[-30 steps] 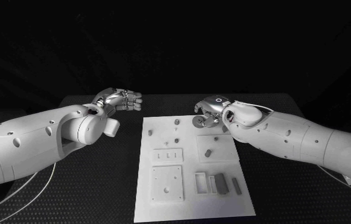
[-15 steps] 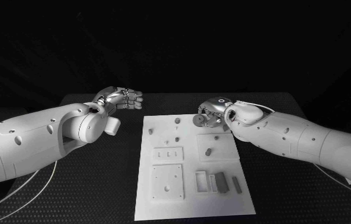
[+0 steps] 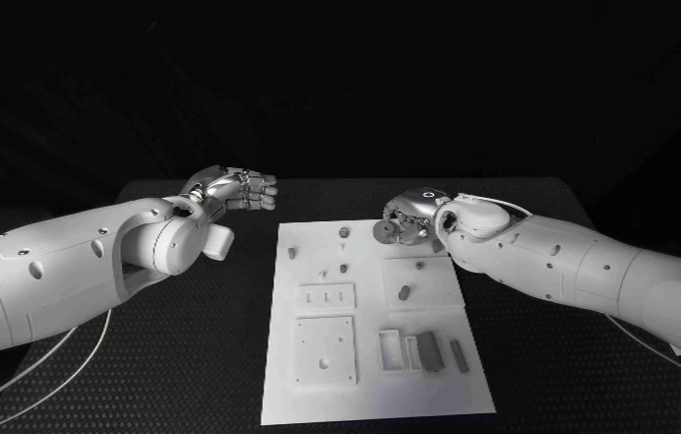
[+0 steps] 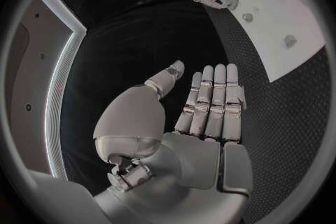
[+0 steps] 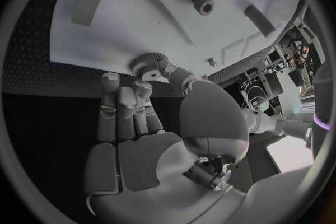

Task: Assemble the parts on the task board

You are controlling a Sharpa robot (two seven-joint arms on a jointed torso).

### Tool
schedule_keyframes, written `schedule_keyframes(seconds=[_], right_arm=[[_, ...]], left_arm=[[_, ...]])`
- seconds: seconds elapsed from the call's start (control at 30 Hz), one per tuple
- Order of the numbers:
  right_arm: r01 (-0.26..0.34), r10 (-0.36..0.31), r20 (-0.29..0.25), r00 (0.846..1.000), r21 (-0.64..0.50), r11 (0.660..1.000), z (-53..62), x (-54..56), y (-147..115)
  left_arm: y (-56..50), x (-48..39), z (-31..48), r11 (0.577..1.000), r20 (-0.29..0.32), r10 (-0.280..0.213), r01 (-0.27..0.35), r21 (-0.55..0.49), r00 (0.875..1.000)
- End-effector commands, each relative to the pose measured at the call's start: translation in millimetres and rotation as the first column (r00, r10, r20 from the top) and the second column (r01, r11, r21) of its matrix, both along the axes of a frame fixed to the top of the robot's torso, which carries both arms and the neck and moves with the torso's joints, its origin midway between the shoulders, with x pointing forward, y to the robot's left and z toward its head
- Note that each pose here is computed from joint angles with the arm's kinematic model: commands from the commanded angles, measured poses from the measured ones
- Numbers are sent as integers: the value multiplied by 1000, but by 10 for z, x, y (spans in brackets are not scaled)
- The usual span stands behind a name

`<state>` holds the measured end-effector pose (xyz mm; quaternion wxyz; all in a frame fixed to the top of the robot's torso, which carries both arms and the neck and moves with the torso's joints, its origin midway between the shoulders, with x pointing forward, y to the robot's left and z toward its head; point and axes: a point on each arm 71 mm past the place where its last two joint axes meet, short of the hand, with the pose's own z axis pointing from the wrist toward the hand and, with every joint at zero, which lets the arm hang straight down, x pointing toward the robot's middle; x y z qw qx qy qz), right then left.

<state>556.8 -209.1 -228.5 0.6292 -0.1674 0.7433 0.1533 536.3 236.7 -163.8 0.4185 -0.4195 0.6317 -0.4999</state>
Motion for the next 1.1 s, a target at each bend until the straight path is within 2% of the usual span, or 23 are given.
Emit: schedule_keyframes(seconds=[0.03, 0.27, 0.57, 1.1], right_arm=[[-23, 21, -60, 998, -24, 999, -95, -30, 22], [-22, 19, -90, 996, -39, 999, -136, -42, 22], [-19, 16, -92, 996, -35, 999, -136, -46, 33], [-46, 42, -40, 998, -94, 994, -143, -58, 67]], left_arm=[[-22, -1, 13, 1000, 6, -15, 15, -3, 1000], [-20, -3, 11, 1000, 2, -18, 18, -3, 1000], [-22, -3, 10, 1000, 2, -18, 18, -3, 1000], [-17, -4, 10, 1000, 1, -18, 18, -3, 1000]])
